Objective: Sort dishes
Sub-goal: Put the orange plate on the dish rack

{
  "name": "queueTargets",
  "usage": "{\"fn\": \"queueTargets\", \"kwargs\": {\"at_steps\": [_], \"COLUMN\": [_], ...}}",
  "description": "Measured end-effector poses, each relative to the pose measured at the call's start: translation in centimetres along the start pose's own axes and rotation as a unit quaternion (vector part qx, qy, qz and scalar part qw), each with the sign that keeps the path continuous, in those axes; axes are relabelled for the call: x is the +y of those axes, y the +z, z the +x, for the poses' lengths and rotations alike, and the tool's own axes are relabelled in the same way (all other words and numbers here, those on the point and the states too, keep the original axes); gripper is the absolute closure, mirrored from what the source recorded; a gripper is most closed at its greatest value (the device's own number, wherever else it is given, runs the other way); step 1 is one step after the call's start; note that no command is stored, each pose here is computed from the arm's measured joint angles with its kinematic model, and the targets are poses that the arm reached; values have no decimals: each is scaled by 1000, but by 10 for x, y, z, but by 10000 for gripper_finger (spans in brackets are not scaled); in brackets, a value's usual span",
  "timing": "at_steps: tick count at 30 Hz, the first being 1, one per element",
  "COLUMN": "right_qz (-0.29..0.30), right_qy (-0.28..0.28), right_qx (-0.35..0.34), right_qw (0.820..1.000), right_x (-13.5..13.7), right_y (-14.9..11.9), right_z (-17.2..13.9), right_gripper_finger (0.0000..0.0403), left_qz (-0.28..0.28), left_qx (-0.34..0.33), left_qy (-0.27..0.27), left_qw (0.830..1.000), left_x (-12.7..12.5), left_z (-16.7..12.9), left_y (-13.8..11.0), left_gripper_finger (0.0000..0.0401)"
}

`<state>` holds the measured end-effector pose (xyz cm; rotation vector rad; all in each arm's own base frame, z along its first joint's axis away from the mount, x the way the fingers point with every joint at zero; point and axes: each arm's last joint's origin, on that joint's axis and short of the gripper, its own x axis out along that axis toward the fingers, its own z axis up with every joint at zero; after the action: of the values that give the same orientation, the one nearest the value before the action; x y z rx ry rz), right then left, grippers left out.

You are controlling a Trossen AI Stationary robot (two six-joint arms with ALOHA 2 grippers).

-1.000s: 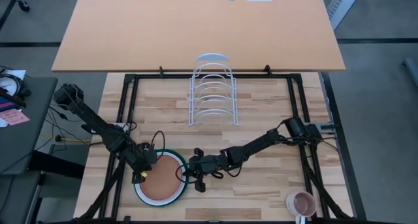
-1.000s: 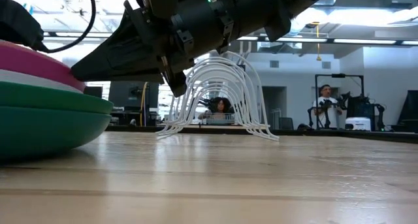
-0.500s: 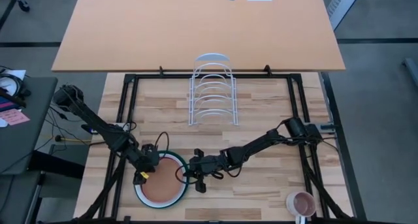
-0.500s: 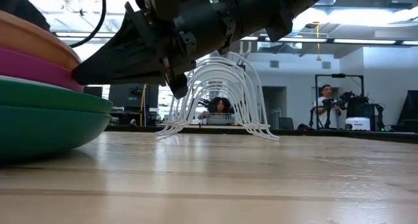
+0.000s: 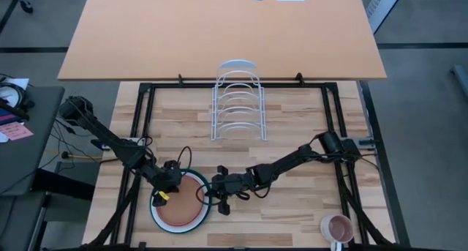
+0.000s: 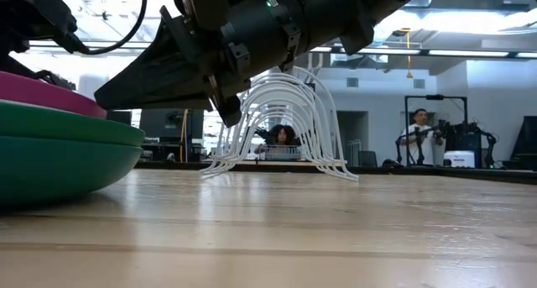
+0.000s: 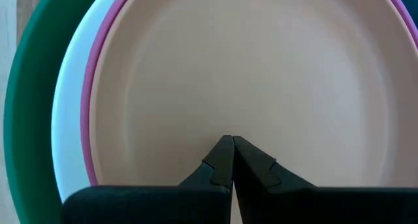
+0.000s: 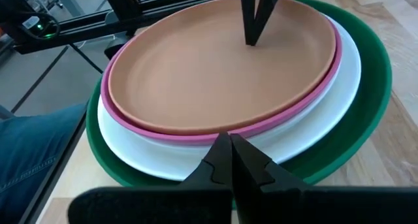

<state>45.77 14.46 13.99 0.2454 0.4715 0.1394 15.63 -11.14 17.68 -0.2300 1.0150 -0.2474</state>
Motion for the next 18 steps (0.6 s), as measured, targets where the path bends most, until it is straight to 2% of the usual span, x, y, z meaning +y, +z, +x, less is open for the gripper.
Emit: {"fn": "queueTargets", "kwargs": {"at_steps": [6,10,13,18], "right_qz": [0,-1,-2,-2], "right_qy": [0,-2,-3,-3], "right_qx": [1,8,11,11], "right_qw": [1000,1000,1000,1000], "right_x": [0,0,0,0], "right_y": [0,-2,-2,-2], "right_z": [0,0,0,0], "right_gripper_finger": [403,403,403,403], "left_qz": [-3,-17,-35,-50], "left_qx": [6,41,63,57], "left_qy": [-7,-13,9,51], "left_qw": [1000,999,997,996], "left_x": [0,-2,-5,-9], "left_z": [0,-5,-12,-18], "left_y": [0,0,2,1], "left_gripper_finger": [401,401,401,401]}}
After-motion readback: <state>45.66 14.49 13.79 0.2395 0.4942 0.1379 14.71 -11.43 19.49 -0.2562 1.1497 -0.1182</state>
